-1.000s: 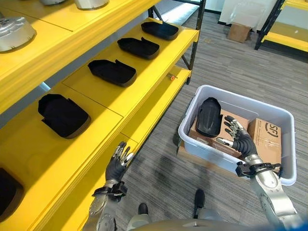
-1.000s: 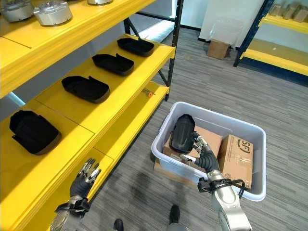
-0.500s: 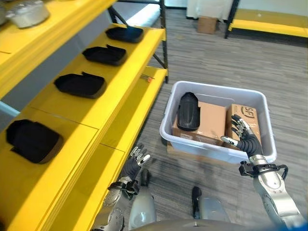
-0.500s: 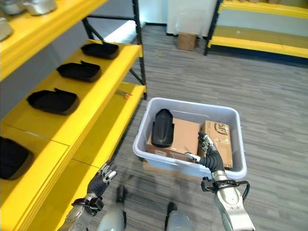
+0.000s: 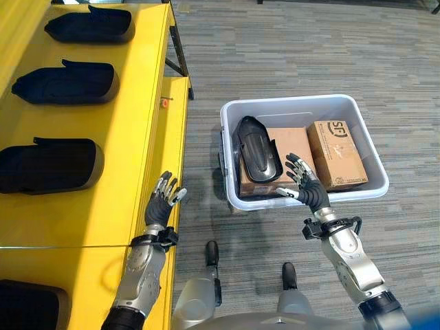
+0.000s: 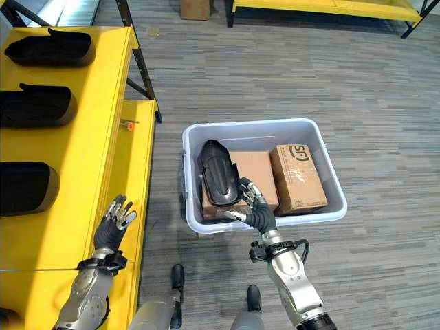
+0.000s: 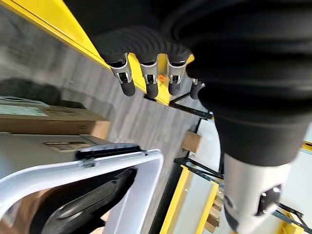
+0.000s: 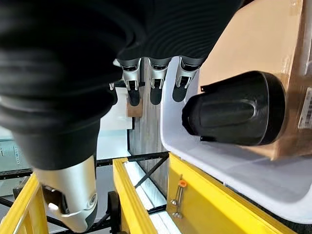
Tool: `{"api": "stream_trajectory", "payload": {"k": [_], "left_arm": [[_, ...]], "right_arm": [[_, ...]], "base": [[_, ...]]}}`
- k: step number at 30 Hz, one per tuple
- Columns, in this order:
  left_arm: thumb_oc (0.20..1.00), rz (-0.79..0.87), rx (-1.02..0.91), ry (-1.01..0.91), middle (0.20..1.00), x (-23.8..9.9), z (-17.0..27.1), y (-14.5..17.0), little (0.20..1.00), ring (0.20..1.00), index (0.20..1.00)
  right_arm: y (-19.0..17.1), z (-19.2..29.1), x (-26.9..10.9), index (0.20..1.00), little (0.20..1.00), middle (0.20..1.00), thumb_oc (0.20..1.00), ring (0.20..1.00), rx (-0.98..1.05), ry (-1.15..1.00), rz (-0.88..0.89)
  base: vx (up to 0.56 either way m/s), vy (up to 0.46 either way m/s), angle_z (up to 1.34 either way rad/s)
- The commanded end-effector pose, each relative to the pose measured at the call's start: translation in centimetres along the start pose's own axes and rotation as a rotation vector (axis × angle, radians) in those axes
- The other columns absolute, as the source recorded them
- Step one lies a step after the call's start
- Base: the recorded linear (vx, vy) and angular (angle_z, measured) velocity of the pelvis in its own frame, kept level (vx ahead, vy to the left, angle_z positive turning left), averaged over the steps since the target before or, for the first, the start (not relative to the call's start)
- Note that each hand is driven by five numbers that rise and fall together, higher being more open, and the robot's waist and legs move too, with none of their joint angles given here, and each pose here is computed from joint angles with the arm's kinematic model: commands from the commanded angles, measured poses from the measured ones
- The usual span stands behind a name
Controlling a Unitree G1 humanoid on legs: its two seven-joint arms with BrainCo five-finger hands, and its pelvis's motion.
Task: Move parts from the plastic box to the shelf.
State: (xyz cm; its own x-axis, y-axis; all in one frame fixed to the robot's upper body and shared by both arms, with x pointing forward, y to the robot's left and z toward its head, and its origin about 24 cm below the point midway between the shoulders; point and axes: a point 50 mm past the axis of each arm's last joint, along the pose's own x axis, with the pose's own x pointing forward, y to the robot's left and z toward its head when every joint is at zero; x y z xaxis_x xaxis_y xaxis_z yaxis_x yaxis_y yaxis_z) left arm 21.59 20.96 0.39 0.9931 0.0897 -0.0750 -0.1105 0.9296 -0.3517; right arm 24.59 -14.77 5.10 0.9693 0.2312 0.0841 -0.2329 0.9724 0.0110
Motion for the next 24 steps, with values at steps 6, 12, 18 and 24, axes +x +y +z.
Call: {"api": "stream_trajectory", "payload": {"k": [6,12,18,24], "left_arm": [[1.000,-0.094,-0.005,-0.122,1.000,1.2,2.1,-2.2,1.000,1.000,1.000],[1.000,-0.132,0.049,-0.227,1.000,3.2,4.6,-3.7,1.000,1.000,1.000],[1.000,-0.198,0.012,-0.270,1.000,4.4,5.2,-6.8,1.000,1.000,1.000],[1.000,-0.286,-0.007,-0.359,1.000,5.6,7.0,-10.4,1.000,1.000,1.000]], "right_arm": [[-1.4,2.9,1.0,1.000,1.000,1.000,1.000,1.000,-0.031,-0.139,-0.024],[0.7,4.8,3.3,1.000,1.000,1.000,1.000,1.000,-0.017,-0.225,0.034],[-1.1,5.2,2.6,1.000,1.000,1.000,1.000,1.000,-0.086,-0.244,-0.044],[-2.1,5.9,2.5,1.000,1.000,1.000,1.000,1.000,-0.071,-0.296,-0.145]], "base": [[0.07,0.003,0.19],[0.03,-0.007,0.00],[0.09,-0.227,0.23],[0.03,-0.117,-0.07]]}}
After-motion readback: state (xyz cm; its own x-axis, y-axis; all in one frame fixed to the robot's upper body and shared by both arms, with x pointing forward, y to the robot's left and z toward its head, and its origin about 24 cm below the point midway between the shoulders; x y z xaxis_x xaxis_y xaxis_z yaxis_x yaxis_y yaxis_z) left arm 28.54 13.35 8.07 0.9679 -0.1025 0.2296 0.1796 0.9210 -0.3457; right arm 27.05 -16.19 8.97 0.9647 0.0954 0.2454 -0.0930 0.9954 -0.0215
